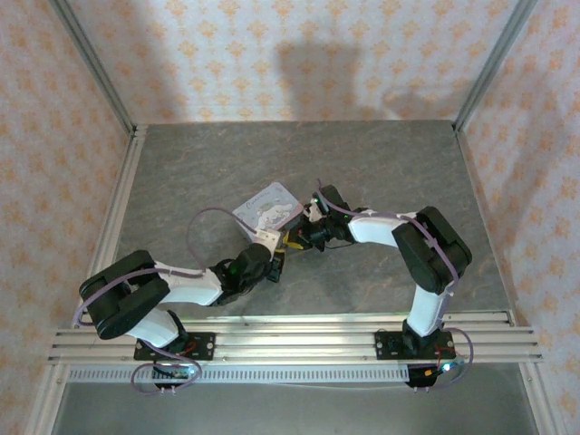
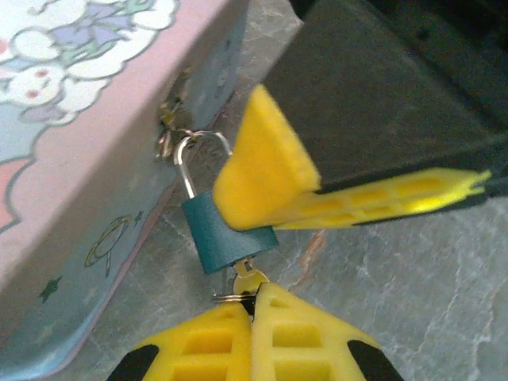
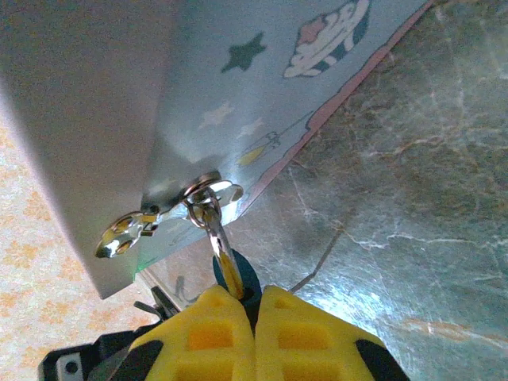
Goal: Unlock a padlock with a key
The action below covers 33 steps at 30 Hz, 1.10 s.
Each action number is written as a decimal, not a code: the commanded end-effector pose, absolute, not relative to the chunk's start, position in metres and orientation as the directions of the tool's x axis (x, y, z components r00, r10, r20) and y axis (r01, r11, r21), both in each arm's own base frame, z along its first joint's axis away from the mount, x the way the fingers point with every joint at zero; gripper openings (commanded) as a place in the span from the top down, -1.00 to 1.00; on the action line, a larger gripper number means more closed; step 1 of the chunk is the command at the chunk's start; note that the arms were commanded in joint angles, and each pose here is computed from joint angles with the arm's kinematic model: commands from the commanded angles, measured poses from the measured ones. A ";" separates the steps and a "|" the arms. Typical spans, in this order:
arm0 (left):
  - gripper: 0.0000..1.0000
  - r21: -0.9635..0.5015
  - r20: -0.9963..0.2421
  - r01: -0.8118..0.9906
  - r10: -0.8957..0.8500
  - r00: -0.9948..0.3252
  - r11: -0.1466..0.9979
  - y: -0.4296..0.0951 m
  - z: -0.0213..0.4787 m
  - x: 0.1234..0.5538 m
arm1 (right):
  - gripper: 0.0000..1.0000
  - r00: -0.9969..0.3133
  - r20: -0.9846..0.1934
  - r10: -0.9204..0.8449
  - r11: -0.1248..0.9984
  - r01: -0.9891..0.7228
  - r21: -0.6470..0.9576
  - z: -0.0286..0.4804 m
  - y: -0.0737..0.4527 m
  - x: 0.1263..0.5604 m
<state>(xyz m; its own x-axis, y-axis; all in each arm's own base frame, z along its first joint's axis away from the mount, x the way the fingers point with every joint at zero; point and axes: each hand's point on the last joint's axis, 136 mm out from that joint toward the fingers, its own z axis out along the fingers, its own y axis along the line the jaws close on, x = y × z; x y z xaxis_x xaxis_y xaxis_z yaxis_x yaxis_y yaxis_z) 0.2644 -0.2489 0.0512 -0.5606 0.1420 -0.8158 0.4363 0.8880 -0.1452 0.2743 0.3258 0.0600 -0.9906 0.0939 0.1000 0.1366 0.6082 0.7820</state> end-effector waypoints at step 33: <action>-0.02 -0.192 -0.884 0.285 -0.040 -0.466 0.939 -0.163 0.104 0.252 | 1.00 -0.890 -0.127 -0.438 0.759 -0.441 0.478 0.069 0.292 0.250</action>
<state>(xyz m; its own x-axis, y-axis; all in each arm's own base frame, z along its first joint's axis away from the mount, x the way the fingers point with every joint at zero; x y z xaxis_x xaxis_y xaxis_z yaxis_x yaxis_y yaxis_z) 0.2572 -0.1661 0.1105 -0.4196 -0.0153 -0.9076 0.2952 0.9432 -0.1524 0.2478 0.3040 0.0715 -0.9232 -0.3689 -0.1075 -0.3630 0.7456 0.5589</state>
